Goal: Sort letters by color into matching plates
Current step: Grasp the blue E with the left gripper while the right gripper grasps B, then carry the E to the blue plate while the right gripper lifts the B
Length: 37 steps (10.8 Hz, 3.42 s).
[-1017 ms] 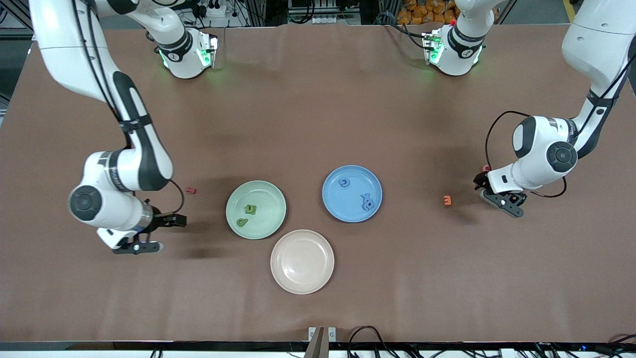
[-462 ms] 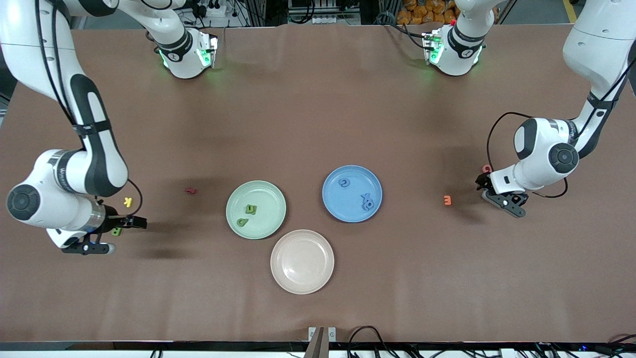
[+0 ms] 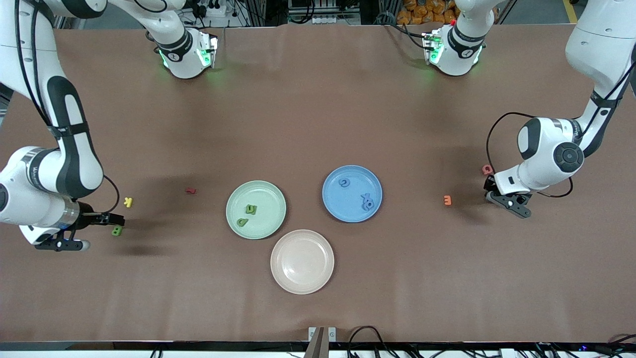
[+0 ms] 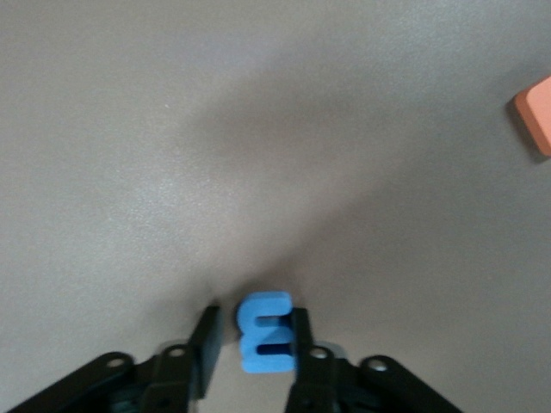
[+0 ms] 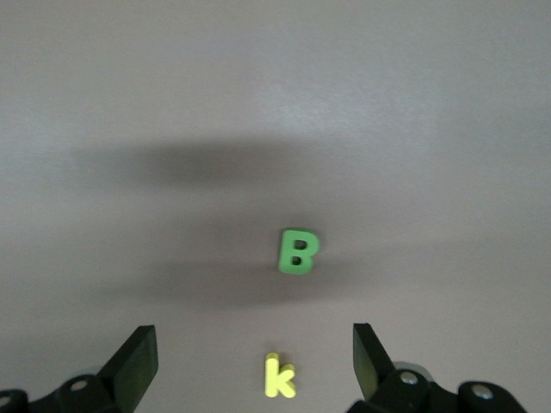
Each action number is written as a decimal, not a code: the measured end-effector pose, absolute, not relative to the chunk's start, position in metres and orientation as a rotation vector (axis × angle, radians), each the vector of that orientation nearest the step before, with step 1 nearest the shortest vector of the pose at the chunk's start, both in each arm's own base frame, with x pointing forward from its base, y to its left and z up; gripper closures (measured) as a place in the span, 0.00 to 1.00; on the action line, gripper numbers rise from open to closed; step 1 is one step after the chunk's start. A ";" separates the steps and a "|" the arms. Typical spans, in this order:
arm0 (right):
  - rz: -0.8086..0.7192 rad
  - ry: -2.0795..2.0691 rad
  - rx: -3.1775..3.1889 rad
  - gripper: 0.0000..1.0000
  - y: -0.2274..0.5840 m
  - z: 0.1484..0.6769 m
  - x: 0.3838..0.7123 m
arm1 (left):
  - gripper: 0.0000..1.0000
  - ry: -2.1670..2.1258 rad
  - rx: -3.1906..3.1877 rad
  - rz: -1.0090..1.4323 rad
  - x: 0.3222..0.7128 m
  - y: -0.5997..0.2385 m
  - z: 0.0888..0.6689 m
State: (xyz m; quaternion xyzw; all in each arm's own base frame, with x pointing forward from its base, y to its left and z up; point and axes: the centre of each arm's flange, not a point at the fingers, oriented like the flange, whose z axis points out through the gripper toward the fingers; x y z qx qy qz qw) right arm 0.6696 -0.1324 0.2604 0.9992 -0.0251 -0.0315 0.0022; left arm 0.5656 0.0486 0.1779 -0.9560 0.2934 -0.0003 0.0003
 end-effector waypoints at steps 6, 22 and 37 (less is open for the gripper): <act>-0.004 -0.129 3.116 0.00 -0.164 0.241 0.673 | 0.73 0.898 -3.009 -0.003 0.566 0.048 0.179; 0.063 -0.123 3.113 0.05 -0.159 0.181 0.672 | 0.73 0.361 -3.117 -0.065 0.578 -0.155 0.222; 0.065 -0.124 3.119 0.72 -0.155 0.177 0.667 | 0.73 0.032 -3.154 -0.087 0.489 -0.370 0.253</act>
